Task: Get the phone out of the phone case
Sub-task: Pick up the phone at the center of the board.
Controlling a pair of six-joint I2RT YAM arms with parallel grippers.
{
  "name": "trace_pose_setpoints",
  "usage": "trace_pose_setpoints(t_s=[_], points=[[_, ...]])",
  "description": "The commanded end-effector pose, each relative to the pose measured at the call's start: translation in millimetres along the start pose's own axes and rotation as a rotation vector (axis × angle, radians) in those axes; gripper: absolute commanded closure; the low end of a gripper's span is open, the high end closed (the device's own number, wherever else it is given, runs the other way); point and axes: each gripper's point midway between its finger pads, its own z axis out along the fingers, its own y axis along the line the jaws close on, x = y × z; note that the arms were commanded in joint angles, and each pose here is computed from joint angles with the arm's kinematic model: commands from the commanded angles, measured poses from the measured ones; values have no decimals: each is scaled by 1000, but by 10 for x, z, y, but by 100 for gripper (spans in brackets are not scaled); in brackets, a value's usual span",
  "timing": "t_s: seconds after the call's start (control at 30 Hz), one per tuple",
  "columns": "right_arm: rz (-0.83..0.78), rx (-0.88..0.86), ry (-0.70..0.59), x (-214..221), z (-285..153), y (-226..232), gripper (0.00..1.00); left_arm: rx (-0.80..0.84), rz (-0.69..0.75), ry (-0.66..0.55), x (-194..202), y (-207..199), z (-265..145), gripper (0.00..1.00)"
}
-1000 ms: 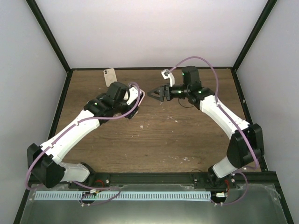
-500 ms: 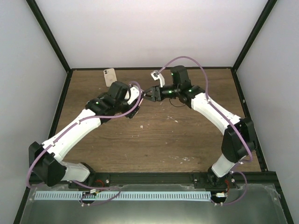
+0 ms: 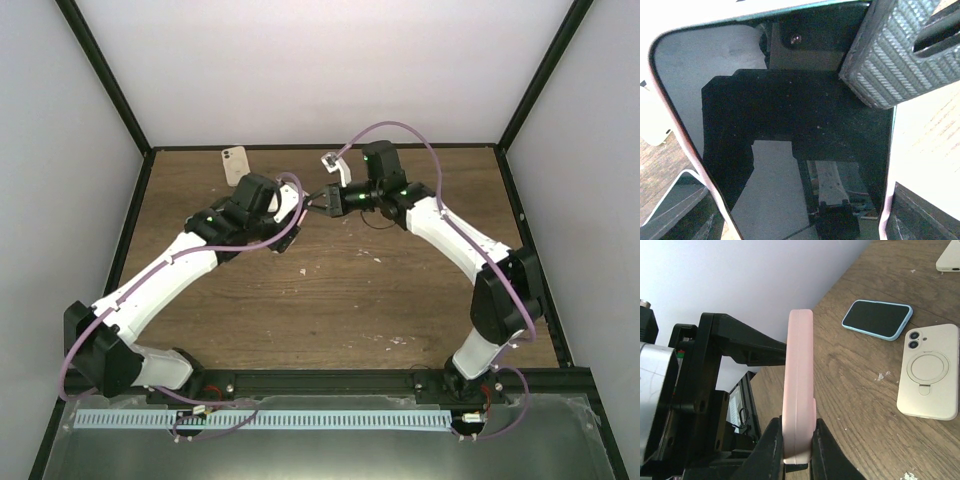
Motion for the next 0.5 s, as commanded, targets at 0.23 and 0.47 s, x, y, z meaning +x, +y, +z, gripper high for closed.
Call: trace_pose_setpoints(t_s=[0.23,0.47], points=[[-192,-31,-37,-202,-289,239,99,233,-104,-98,-149,-107,-266,0],[-327,-92,-43,-194,-675,363,99,422,-215,-95,-77,-291,-462,0]])
